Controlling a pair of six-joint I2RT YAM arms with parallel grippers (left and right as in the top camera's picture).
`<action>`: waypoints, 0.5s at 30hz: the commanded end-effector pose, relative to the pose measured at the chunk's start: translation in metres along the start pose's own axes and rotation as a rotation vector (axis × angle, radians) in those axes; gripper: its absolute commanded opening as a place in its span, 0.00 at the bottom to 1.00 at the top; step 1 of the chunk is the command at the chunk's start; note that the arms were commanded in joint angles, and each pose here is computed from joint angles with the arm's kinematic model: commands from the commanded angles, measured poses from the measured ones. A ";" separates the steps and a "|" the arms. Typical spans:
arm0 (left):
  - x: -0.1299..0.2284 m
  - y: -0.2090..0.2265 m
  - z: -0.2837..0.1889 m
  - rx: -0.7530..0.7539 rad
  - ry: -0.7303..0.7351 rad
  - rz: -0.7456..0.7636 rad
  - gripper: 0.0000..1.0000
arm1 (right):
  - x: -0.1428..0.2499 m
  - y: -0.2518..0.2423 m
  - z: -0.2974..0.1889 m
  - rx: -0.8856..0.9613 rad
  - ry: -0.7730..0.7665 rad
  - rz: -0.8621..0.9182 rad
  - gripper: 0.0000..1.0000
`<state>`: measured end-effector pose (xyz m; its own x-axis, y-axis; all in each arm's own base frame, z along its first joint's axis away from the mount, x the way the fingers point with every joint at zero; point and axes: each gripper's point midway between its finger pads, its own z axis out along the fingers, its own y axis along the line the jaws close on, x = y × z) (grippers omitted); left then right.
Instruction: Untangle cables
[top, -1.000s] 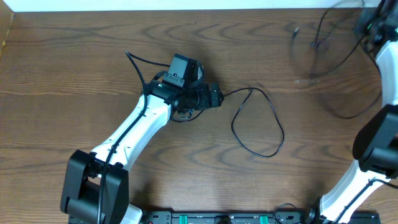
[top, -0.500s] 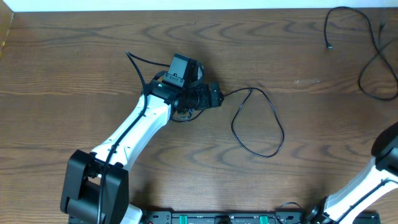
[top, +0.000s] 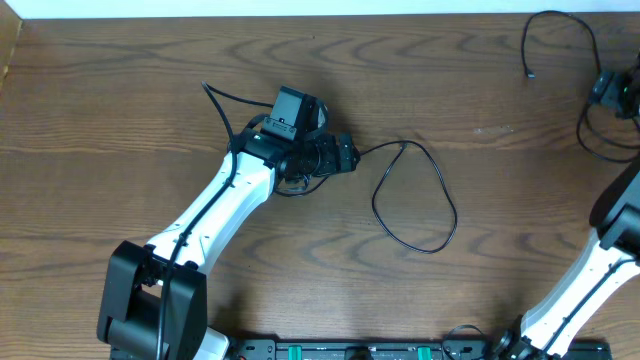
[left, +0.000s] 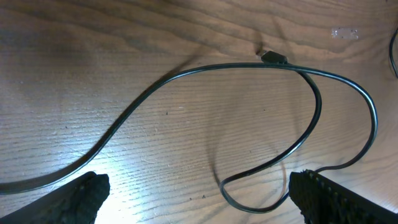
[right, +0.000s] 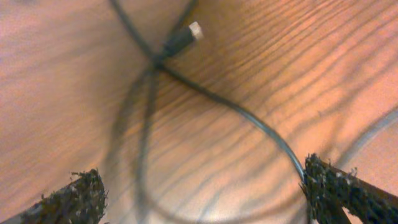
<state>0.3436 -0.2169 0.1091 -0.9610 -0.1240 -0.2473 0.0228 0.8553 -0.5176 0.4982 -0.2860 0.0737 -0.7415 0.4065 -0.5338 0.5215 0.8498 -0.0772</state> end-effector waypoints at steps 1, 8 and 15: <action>-0.005 -0.001 -0.006 -0.003 -0.024 0.009 0.98 | -0.032 0.008 -0.067 -0.046 -0.083 0.146 0.95; -0.005 -0.001 -0.006 -0.003 -0.025 0.009 0.98 | 0.024 0.010 -0.091 -0.023 0.146 0.230 0.16; -0.005 -0.001 -0.006 -0.003 -0.024 0.009 0.98 | 0.087 -0.012 -0.076 0.093 0.342 0.328 0.01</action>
<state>0.3436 -0.2169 0.1091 -0.9610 -0.1240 -0.2473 0.0228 0.8553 -0.5176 0.4125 -0.2288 0.1146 -0.6693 0.6872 -0.2826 0.7165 0.6976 -0.0005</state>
